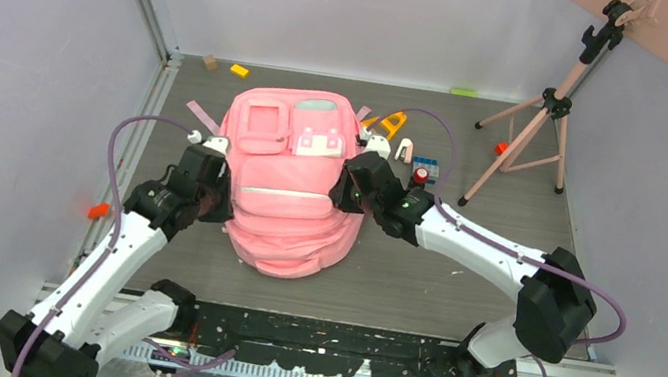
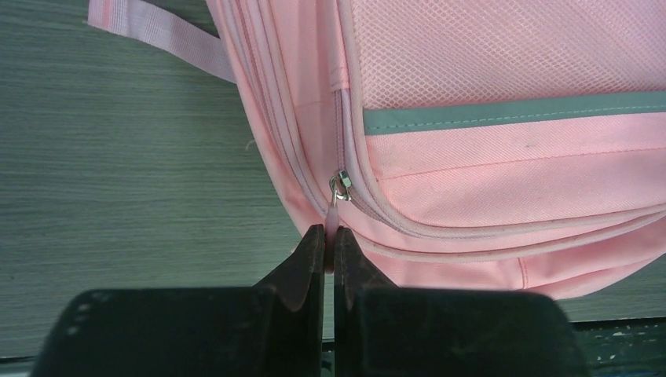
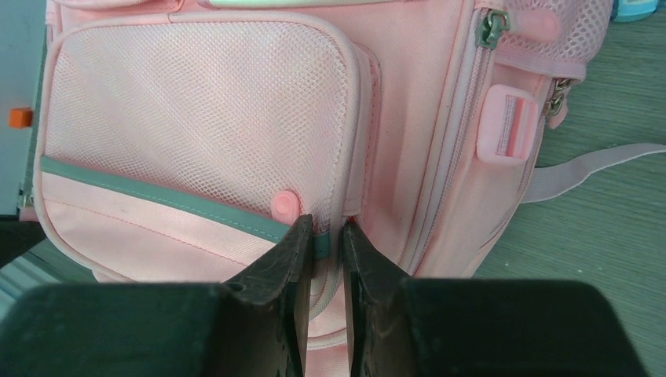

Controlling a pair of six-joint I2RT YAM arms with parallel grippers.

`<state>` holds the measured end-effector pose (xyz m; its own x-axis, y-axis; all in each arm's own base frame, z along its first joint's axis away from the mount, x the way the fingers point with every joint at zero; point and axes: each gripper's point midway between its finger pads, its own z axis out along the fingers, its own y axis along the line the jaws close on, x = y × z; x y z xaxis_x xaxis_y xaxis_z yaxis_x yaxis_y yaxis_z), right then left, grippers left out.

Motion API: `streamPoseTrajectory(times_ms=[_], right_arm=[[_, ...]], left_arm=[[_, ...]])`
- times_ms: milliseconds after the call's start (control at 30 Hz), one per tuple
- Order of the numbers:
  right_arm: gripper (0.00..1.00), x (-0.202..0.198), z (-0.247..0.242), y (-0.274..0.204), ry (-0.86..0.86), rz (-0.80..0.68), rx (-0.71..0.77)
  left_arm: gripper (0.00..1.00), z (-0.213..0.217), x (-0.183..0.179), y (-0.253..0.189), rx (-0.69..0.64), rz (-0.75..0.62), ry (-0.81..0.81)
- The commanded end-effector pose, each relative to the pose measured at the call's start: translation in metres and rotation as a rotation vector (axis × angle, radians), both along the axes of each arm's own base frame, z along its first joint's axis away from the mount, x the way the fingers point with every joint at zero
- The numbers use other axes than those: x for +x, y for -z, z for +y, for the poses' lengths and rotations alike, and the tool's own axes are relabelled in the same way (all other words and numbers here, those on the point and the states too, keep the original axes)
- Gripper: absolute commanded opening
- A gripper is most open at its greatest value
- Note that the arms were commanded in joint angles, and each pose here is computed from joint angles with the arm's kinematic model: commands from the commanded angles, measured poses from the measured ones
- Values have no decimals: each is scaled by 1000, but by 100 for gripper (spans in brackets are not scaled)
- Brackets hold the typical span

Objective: Pack the student bag
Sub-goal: Unzip the student bag at the center of the board.

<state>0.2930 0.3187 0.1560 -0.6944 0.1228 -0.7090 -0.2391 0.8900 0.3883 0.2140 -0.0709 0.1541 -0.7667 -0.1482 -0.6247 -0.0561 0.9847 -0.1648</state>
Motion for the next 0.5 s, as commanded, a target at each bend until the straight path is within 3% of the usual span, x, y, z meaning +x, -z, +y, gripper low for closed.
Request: streamPoseTrajectory(times_ms=[0,67,333,467], right_arm=[[0,14,-42,-21,18,-106,-161],[3,11,-34,-30,-52,-128,-148],[51,-20,12,-73,-381,-343,-124],[62,-34,42,-75,-506,-390,-128]], left_arm=[[0,11,21,-21,87,-79,53],[0,10,26,-26,100,-97,83],[0,-3,37,-31,104,-142,206],[0,-8,41,-30,88,-155,224]])
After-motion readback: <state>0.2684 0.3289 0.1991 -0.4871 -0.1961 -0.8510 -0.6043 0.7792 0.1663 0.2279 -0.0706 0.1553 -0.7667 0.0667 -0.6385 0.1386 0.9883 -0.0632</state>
